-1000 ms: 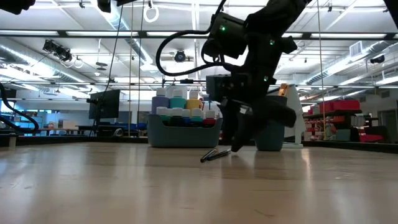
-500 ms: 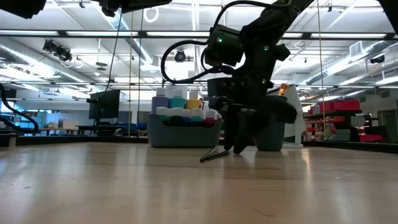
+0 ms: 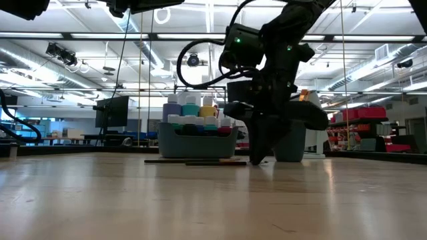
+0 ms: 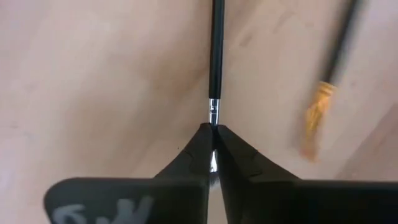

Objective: Pick & Place Paint Supplies
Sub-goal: Put the silver paint brush into the blue cup

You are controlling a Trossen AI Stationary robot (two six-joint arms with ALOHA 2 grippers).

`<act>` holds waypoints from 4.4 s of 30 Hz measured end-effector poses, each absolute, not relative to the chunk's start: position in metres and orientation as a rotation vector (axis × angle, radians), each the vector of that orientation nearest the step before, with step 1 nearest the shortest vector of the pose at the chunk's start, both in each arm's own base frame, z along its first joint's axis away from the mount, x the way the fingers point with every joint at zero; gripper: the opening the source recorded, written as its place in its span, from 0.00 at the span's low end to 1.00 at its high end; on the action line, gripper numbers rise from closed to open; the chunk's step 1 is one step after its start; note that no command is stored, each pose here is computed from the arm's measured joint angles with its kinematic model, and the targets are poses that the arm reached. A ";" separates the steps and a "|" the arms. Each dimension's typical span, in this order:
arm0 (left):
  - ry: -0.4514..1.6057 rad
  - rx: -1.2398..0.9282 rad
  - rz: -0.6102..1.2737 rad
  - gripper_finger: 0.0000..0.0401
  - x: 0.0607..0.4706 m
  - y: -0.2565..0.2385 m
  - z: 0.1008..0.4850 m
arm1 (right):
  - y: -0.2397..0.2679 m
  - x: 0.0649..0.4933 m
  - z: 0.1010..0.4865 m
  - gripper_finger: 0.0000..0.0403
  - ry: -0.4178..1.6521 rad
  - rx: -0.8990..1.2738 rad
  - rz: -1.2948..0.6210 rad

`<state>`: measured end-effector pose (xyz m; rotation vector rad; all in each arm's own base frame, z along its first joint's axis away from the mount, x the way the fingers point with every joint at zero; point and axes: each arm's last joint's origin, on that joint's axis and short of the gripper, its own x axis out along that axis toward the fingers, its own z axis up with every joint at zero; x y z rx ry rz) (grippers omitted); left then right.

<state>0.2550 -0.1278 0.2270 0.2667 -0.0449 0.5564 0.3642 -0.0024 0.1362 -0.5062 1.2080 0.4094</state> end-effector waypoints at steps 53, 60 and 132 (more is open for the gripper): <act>0.222 -0.252 0.184 0.39 0.290 -0.062 0.183 | 0.088 0.346 0.194 0.00 1.046 -1.134 0.111; 0.374 -0.141 -0.015 0.52 0.293 -0.037 0.172 | 0.083 0.349 0.193 0.00 1.017 -0.832 0.119; 0.489 -0.102 0.113 0.50 0.288 -0.029 0.161 | 0.071 0.321 0.187 0.01 1.216 -0.601 0.023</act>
